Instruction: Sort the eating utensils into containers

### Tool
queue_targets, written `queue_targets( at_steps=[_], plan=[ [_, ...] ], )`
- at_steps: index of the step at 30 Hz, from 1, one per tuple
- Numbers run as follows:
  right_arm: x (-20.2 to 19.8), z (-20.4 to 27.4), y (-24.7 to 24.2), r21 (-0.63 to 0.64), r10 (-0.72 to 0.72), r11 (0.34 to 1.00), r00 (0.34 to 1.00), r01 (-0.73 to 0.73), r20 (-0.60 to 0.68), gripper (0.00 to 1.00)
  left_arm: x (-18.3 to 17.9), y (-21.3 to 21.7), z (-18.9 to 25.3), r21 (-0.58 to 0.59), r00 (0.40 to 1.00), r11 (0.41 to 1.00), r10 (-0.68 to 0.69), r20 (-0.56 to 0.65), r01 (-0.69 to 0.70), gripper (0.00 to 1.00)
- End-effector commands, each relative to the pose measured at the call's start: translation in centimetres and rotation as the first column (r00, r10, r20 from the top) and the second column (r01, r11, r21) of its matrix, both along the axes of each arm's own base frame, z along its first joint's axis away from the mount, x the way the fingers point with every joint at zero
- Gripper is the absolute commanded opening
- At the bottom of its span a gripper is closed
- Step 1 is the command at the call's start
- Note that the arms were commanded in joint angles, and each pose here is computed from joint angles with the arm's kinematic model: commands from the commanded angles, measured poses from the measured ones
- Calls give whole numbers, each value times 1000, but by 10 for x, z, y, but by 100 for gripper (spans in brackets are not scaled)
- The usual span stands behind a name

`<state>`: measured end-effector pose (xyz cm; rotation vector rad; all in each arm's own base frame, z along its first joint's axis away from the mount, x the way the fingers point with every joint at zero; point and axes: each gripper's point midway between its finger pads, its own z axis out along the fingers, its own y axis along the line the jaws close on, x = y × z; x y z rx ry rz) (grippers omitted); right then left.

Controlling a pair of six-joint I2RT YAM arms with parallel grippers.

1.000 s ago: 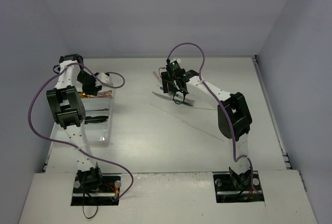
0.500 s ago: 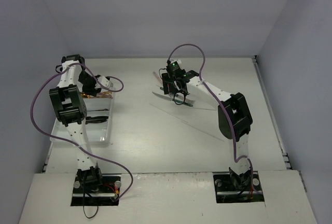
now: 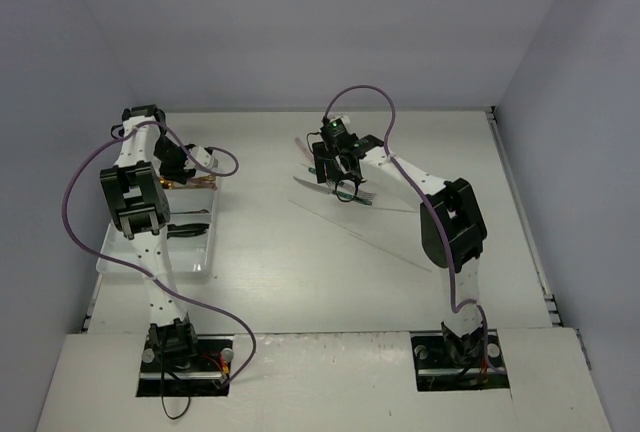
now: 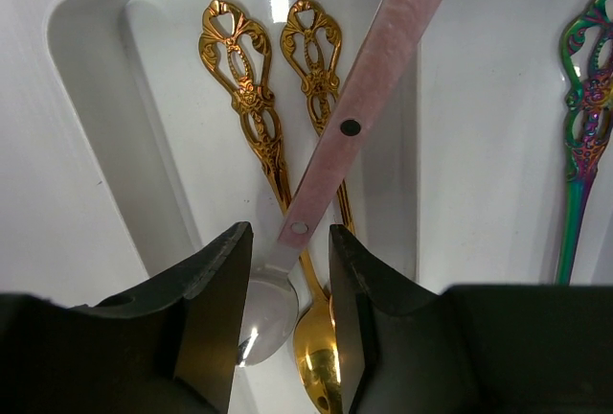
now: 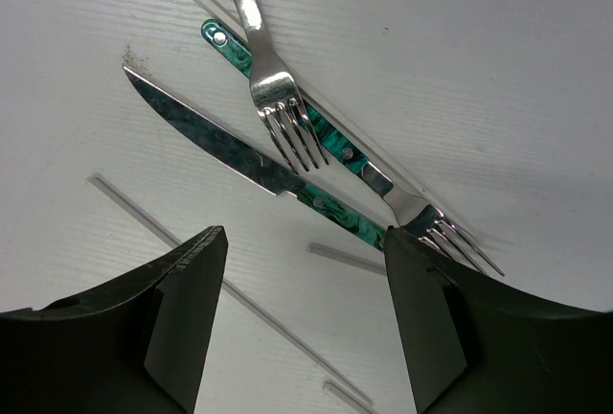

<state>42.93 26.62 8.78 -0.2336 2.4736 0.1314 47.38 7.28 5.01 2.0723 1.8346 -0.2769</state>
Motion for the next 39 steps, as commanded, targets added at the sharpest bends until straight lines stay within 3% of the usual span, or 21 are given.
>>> queue_targets(
  at_steps=[1,10,29,30,34,37,39],
  plan=[
    [11,45,-1,48,-32,998,996,28,87,64,2,-7,20,-7,998,999,-45,32,45,28],
    [12,43,-1,38,-27,999,996,24,83,63,-1,0,13,16,1000,999,-28,7,28,11],
    [11,41,0,32,-20,999,997,18,79,62,1,42,14,84,1000,996,18,21,-20,8],
    [12,41,0,32,-21,999,997,19,80,62,4,41,18,81,999,996,22,34,-25,11],
    [16,43,0,32,-28,999,996,25,89,62,11,31,40,31,995,998,46,89,-49,43],
    [23,47,4,37,-34,999,994,30,105,62,16,15,64,-12,989,998,61,136,-60,54],
    [30,51,5,40,-45,998,992,40,122,61,16,4,84,-33,983,997,68,168,-63,56]
  ],
)
